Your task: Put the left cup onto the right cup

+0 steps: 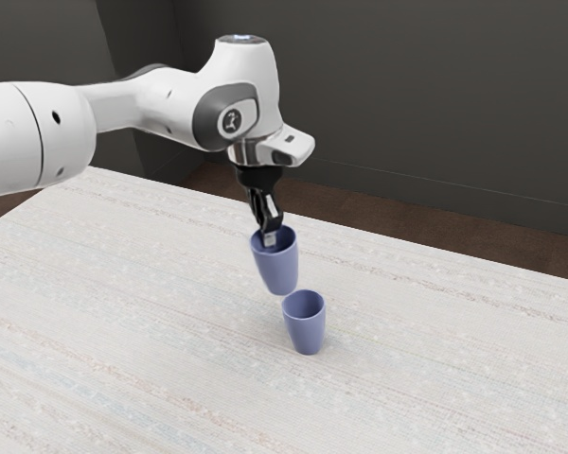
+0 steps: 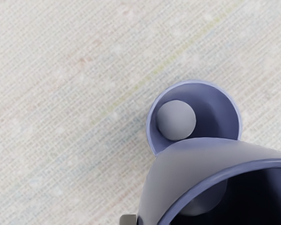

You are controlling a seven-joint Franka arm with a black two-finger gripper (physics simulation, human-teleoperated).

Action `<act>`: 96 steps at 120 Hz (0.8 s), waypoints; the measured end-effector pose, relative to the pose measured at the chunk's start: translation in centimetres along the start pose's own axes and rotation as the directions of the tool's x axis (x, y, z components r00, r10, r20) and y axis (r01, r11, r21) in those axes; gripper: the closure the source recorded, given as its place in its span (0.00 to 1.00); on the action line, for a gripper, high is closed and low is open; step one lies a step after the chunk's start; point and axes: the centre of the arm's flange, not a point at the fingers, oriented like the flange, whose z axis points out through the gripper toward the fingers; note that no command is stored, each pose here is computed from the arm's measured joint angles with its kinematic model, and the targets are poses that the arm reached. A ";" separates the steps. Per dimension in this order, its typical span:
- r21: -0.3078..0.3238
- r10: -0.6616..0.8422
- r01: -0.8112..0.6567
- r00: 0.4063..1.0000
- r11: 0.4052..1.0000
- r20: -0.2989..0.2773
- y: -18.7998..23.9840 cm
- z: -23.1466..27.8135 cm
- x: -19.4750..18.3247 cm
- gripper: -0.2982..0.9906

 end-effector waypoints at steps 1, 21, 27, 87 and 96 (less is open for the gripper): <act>0.000 0.000 0.000 1.000 1.000 0.000 0.0 0.0 0.0 0.84; 0.000 0.003 -0.003 1.000 1.000 0.003 0.1 0.4 0.4 0.84; 0.001 0.003 -0.003 1.000 1.000 0.002 0.0 0.4 0.6 0.84; 0.004 0.025 -0.025 1.000 1.000 0.006 0.7 1.2 2.6 0.84; 0.002 0.027 -0.027 1.000 1.000 0.008 0.9 1.4 2.8 0.84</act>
